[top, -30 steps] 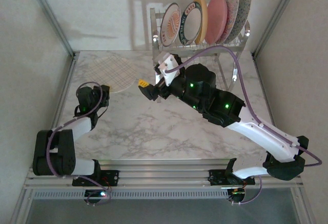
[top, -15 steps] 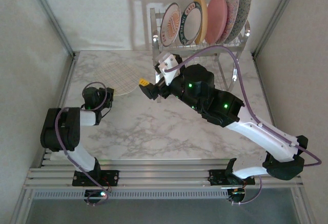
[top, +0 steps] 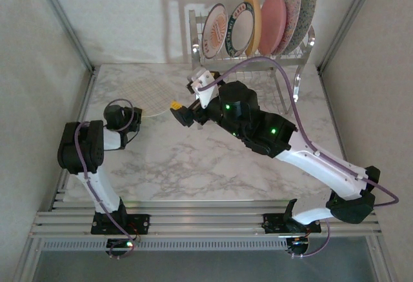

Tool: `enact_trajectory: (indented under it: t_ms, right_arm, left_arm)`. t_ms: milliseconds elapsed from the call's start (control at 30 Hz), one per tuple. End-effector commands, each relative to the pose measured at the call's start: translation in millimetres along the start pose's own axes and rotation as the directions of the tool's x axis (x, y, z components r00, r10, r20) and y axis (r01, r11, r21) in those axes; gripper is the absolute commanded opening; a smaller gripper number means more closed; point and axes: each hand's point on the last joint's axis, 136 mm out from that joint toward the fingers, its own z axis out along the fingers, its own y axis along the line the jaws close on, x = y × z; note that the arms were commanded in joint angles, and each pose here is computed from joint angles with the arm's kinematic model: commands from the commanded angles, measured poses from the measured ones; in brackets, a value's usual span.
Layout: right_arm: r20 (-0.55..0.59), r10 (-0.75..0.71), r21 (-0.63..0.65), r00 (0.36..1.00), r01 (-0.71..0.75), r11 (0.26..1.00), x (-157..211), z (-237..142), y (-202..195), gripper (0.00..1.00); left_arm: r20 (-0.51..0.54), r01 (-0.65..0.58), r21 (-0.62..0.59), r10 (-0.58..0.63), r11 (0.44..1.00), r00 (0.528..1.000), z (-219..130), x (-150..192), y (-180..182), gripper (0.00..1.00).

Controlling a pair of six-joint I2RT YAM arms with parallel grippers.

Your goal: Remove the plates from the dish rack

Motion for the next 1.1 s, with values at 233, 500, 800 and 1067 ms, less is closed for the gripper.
enact_trajectory:
  t_ms: [233, 500, 800, 1067]
  right_arm:
    - [0.008, 0.041, 0.020, 0.999, -0.041, 0.999, -8.2, 3.7, -9.4, 0.99]
    - [-0.003, 0.058, 0.026, 0.998, -0.058, 0.998, -6.5, 4.4, -13.1, 0.99]
    - [0.001, 0.091, 0.027, 0.996, -0.091, 0.995, -8.8, 4.0, -19.2, 0.99]
    - [0.005, 0.097, 0.027, 0.995, -0.098, 0.995, -10.6, 4.5, -20.6, 0.99]
  left_arm:
    - [-0.037, -0.041, 0.060, 0.044, 0.997, 0.998, 26.7, -13.0, -15.9, 0.00]
    - [-0.045, -0.041, -0.001, 0.041, 0.999, 0.998, 31.7, -15.9, -4.3, 0.24]
    - [-0.048, -0.064, -0.102, 0.059, 0.993, 0.997, 28.2, -19.3, -1.9, 0.52]
    - [-0.043, -0.056, -0.236, 0.047, 0.970, 0.998, 18.2, -20.3, 13.4, 0.63]
